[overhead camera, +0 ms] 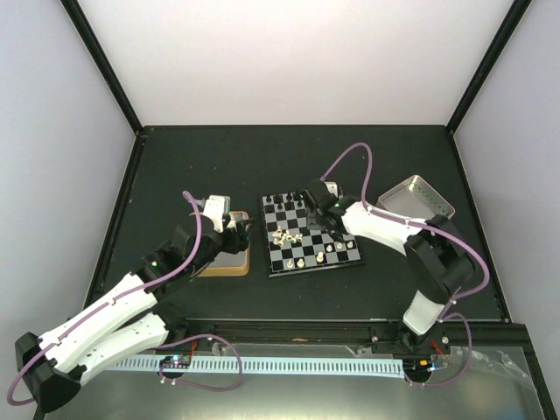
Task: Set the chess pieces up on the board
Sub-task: Pick up the chess piece from the chessboard.
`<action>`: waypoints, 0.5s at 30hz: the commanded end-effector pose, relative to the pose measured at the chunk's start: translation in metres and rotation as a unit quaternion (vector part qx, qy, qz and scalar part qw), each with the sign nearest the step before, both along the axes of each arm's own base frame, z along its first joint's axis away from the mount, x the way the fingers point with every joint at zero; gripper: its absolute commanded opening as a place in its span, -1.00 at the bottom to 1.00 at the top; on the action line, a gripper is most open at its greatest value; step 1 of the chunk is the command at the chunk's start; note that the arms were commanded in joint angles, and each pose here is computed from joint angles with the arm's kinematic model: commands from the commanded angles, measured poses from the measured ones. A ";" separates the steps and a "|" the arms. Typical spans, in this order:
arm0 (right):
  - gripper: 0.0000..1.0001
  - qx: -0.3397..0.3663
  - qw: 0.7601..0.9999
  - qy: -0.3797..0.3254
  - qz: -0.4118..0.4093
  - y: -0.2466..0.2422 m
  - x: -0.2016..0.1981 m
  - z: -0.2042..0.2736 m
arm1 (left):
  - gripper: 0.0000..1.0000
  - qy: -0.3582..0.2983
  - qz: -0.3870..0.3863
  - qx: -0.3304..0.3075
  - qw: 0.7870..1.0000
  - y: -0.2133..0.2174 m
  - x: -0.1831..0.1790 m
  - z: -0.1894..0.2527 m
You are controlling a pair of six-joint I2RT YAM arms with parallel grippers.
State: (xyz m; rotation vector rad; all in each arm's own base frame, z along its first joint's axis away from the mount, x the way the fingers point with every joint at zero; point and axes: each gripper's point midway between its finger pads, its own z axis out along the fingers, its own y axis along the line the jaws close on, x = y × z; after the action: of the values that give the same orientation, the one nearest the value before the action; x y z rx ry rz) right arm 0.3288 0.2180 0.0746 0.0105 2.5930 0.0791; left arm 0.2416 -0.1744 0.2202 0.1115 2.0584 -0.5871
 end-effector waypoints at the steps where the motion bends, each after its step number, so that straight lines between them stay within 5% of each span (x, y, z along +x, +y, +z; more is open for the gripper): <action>1: -0.34 -0.011 1.000 -0.011 -0.004 0.005 0.021 0.000 | 0.51 -0.017 0.008 -0.011 1.000 0.003 0.003 0.016; 15: -0.35 -0.049 0.998 0.023 -0.012 0.007 0.034 -0.040 | 0.51 -0.014 0.008 -0.011 1.000 0.003 0.003 0.013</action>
State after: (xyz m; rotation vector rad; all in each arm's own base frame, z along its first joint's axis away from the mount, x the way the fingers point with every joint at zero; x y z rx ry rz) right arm 0.3556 0.2252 0.0334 -0.0037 2.6516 -0.0469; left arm 0.2424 -0.1733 0.2202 0.1063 2.0583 -0.5851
